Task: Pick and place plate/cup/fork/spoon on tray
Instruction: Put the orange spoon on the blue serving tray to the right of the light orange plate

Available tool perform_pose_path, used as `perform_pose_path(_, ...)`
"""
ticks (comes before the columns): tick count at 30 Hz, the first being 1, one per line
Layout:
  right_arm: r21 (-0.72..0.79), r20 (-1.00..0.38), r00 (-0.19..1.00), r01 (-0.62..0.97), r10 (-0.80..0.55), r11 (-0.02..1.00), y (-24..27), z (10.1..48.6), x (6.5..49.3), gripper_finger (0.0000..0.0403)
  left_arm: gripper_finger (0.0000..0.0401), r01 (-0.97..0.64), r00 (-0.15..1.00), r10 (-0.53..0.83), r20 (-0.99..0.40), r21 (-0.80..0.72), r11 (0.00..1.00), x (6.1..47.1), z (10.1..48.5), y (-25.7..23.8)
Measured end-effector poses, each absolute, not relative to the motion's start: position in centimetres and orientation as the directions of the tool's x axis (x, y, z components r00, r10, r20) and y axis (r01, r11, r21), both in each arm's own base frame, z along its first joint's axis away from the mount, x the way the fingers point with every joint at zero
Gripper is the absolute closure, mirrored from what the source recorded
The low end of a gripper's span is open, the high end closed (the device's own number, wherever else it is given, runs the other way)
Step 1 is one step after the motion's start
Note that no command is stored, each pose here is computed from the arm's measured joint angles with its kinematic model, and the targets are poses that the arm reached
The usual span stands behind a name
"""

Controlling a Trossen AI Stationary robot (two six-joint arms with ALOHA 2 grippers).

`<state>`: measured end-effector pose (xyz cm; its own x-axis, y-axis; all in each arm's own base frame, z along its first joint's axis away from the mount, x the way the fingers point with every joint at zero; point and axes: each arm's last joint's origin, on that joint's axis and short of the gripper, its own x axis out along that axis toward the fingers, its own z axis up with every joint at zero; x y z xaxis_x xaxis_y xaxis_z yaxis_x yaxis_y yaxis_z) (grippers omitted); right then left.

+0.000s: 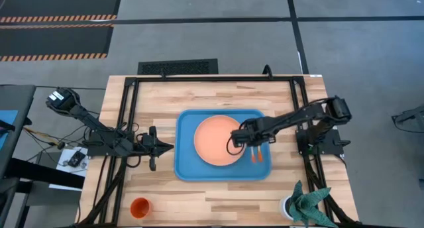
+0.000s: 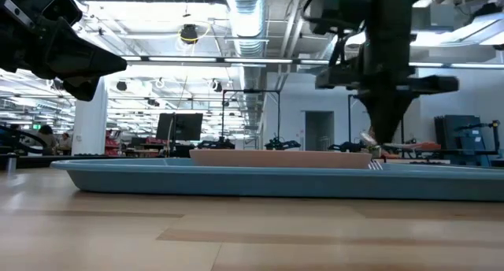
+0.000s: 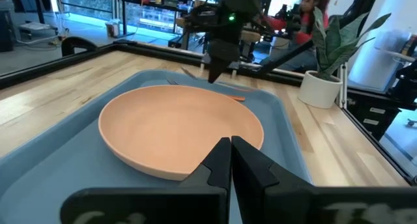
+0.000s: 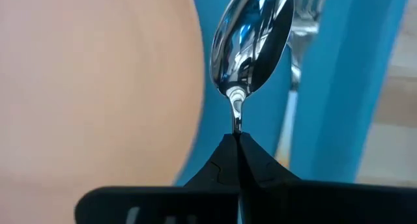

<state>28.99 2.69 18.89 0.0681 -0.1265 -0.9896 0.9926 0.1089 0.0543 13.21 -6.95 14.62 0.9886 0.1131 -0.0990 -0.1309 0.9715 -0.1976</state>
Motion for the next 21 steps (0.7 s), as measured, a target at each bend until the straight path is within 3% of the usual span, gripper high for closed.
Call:
perform_pose_path(8, 0.033, -0.991, 0.038, 0.999, -0.128, 0.038, 0.2, 17.1, 28.3, 0.0399, 0.0401, -0.131, 0.989, 0.113, -0.099, -0.202, 0.970, 13.2, 14.6, -7.0)
perform_pose_path(21, 0.049, -0.993, 0.054, 0.997, -0.100, 0.054, -0.4, 14.7, 28.7, 0.0399, 0.0401, -0.132, 0.988, 0.113, -0.101, -0.201, 0.971, 13.2, 14.6, -6.9)
